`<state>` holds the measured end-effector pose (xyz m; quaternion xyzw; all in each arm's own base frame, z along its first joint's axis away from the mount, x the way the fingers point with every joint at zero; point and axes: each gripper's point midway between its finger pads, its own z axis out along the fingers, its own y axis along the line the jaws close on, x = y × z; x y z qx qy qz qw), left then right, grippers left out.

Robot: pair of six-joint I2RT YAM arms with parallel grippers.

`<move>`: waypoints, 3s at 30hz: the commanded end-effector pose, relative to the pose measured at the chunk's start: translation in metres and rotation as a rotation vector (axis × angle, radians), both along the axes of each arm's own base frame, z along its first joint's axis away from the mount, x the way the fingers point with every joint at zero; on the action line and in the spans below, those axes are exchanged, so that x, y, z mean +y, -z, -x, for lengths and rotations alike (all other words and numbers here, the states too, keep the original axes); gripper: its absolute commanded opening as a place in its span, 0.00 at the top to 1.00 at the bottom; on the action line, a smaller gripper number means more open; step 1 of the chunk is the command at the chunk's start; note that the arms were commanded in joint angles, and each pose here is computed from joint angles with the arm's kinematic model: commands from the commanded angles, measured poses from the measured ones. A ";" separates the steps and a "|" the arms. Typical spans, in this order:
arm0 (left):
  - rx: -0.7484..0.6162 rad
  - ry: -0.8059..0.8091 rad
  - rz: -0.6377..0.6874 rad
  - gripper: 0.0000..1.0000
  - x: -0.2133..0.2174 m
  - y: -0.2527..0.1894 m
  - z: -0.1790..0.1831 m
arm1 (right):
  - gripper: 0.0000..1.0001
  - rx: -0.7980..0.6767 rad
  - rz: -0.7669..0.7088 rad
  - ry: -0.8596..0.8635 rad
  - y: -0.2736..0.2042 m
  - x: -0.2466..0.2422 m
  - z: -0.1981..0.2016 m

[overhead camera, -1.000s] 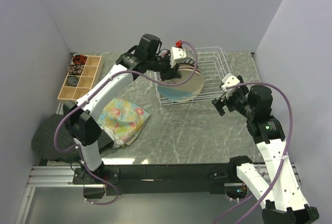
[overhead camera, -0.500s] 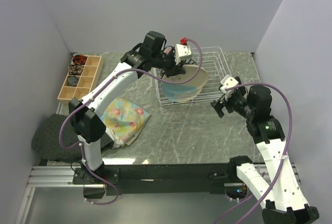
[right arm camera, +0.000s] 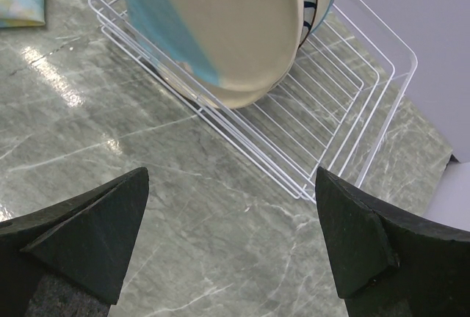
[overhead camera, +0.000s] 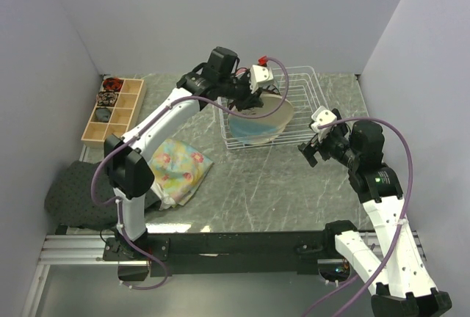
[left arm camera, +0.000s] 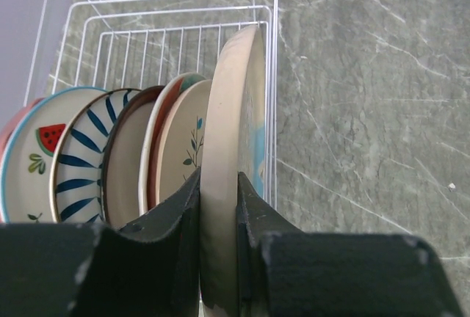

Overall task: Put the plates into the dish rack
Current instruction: Insert the plate into the dish rack, then reset the grippers

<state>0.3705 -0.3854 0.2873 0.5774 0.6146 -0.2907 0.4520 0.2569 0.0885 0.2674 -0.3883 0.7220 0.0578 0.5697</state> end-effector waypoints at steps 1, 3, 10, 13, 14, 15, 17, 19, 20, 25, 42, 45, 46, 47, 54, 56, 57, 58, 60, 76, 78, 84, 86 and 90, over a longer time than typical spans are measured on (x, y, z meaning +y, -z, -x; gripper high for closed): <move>-0.138 0.028 0.104 0.99 -0.010 -0.047 -0.007 | 0.00 -0.012 0.002 -0.002 0.000 -0.001 -0.003; -0.123 0.029 0.094 0.99 -0.011 -0.037 -0.007 | 0.00 -0.008 0.002 -0.005 0.001 0.000 -0.003; -0.070 0.008 0.055 0.99 -0.015 0.001 -0.016 | 0.00 -0.005 0.003 -0.006 0.003 0.000 -0.003; -0.048 -0.002 0.042 0.99 -0.015 0.015 -0.017 | 0.00 -0.004 0.004 -0.008 0.003 0.000 -0.004; -0.044 -0.002 0.042 0.99 -0.015 0.017 -0.017 | 0.00 -0.002 0.004 -0.005 0.004 -0.001 -0.004; -0.044 -0.004 0.043 0.99 -0.015 0.018 -0.018 | 0.00 0.001 0.004 -0.005 0.004 -0.001 -0.004; -0.026 -0.005 0.039 0.99 -0.016 0.026 -0.016 | 0.00 0.000 0.005 -0.005 0.005 -0.001 -0.004; -0.010 -0.009 0.043 0.99 -0.016 0.031 -0.015 | 0.00 0.004 0.007 -0.006 0.006 -0.001 -0.005; -0.006 -0.014 0.045 0.98 -0.016 0.032 -0.016 | 0.00 0.004 0.007 -0.004 0.006 -0.002 -0.005; -0.002 -0.027 0.046 0.97 -0.018 0.039 -0.016 | 0.00 0.007 0.007 -0.004 0.007 -0.002 -0.005; 0.018 -0.085 0.096 0.46 -0.017 0.021 -0.018 | 0.00 0.013 0.005 -0.007 0.008 -0.002 -0.005; 0.007 -0.099 0.124 0.35 -0.015 0.004 -0.016 | 0.00 0.014 0.004 -0.005 0.008 -0.003 -0.005; -0.016 -0.105 0.147 0.31 -0.013 -0.011 -0.015 | 0.00 0.015 0.002 -0.005 0.008 -0.003 -0.005; -0.023 -0.107 0.155 0.25 -0.011 -0.017 -0.013 | 0.00 0.018 0.000 -0.005 0.008 -0.003 -0.005; -0.117 -0.139 0.255 0.01 0.009 -0.074 0.005 | 0.00 0.019 -0.011 0.006 0.005 -0.006 -0.005; -0.141 -0.161 0.273 0.01 0.017 -0.089 0.009 | 0.00 0.018 -0.015 0.012 0.005 -0.007 -0.005; -0.139 -0.172 0.272 0.01 0.020 -0.089 0.010 | 0.00 0.019 -0.015 0.018 0.005 -0.009 -0.006; -0.151 -0.185 0.287 0.00 0.026 -0.099 0.014 | 0.00 0.018 -0.020 0.025 0.005 -0.010 -0.006; -0.146 -0.233 0.311 0.01 0.038 -0.109 0.016 | 0.00 0.004 -0.028 0.059 0.003 -0.016 -0.011; 0.115 -1.255 0.581 0.01 0.310 -0.015 0.071 | 0.00 -0.170 -0.508 1.035 -0.037 -0.157 -0.011; 0.063 -1.308 0.591 0.01 0.326 -0.009 0.084 | 0.00 -0.183 -0.506 1.085 -0.035 -0.165 -0.007; 0.009 -1.346 0.606 0.01 0.340 0.005 0.100 | 0.00 -0.205 -0.538 1.130 -0.026 -0.171 -0.001; -0.003 -1.341 0.599 0.01 0.341 0.003 0.102 | 0.00 -0.206 -0.546 1.129 -0.022 -0.170 0.001; -0.001 -1.317 0.598 0.01 0.338 0.002 0.104 | 0.00 -0.203 -0.564 1.127 -0.020 -0.168 0.003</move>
